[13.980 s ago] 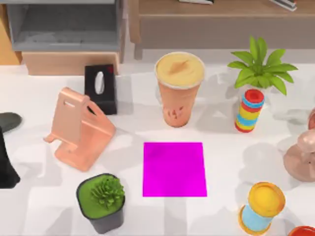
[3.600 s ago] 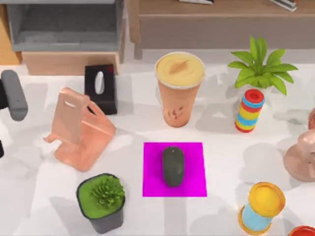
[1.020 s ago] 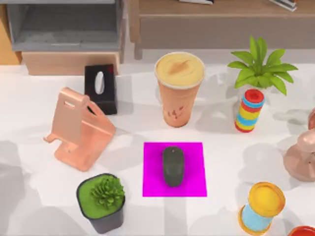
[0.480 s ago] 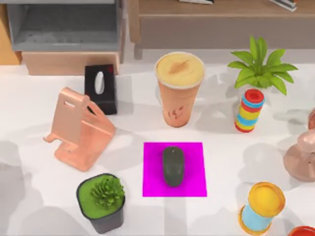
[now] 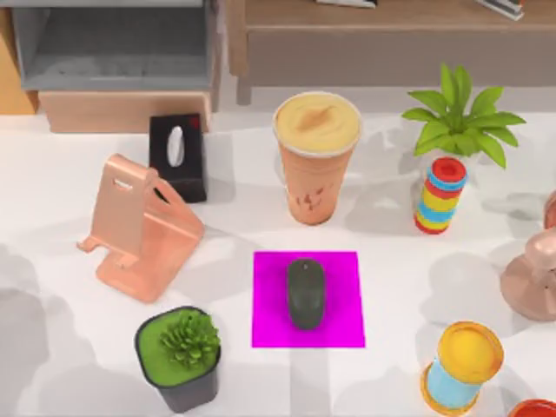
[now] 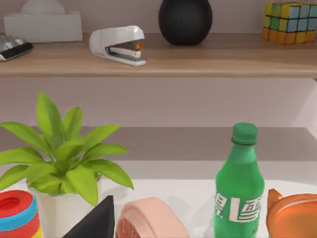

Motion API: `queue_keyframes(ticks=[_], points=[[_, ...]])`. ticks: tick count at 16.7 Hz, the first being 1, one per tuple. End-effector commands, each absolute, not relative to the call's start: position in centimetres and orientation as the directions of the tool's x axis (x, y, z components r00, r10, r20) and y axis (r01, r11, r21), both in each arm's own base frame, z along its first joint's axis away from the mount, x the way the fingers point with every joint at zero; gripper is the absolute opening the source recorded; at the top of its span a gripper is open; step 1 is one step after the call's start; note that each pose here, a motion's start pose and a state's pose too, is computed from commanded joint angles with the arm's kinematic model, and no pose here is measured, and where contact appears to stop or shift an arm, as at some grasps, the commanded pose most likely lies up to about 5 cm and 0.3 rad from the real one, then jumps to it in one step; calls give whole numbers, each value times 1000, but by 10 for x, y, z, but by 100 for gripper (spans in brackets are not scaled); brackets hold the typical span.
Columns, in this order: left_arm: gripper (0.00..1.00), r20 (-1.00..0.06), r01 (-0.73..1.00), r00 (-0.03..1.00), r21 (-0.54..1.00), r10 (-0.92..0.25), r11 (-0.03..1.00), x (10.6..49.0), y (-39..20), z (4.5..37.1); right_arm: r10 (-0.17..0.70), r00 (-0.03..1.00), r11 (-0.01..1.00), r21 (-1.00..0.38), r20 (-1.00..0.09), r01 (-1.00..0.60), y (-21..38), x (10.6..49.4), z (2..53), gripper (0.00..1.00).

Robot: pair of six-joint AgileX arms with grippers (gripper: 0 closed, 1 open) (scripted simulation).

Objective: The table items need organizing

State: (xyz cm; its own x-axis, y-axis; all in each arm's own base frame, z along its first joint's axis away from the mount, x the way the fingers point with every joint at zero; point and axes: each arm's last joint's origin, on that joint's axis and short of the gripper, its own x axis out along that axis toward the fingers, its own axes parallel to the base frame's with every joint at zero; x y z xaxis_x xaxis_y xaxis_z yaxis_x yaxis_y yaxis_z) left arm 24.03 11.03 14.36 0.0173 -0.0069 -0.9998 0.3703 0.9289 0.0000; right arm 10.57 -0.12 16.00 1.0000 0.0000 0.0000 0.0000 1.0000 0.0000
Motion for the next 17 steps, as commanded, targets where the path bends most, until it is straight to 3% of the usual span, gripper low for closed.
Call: queue_keyframes(ticks=[4, 9, 14, 17], points=[[0, -998, 368, 62, 24, 1, 929, 242, 105, 148, 0, 1000, 1000, 0, 0, 0, -1, 106, 160, 100], [0, -951, 353, 308, 103, -12, 930, 242, 65, 168, 0, 1000, 1000, 0, 0, 0, -1, 106, 160, 100], [0, -767, 353, 625, 114, -144, 929, 225, 10, 197, 0, 1000, 1000, 0, 0, 0, -1, 106, 160, 100], [0, -616, 396, 739, 68, -274, 916, 207, -17, 209, 0, 1000, 1000, 0, 0, 0, -1, 106, 160, 100]])
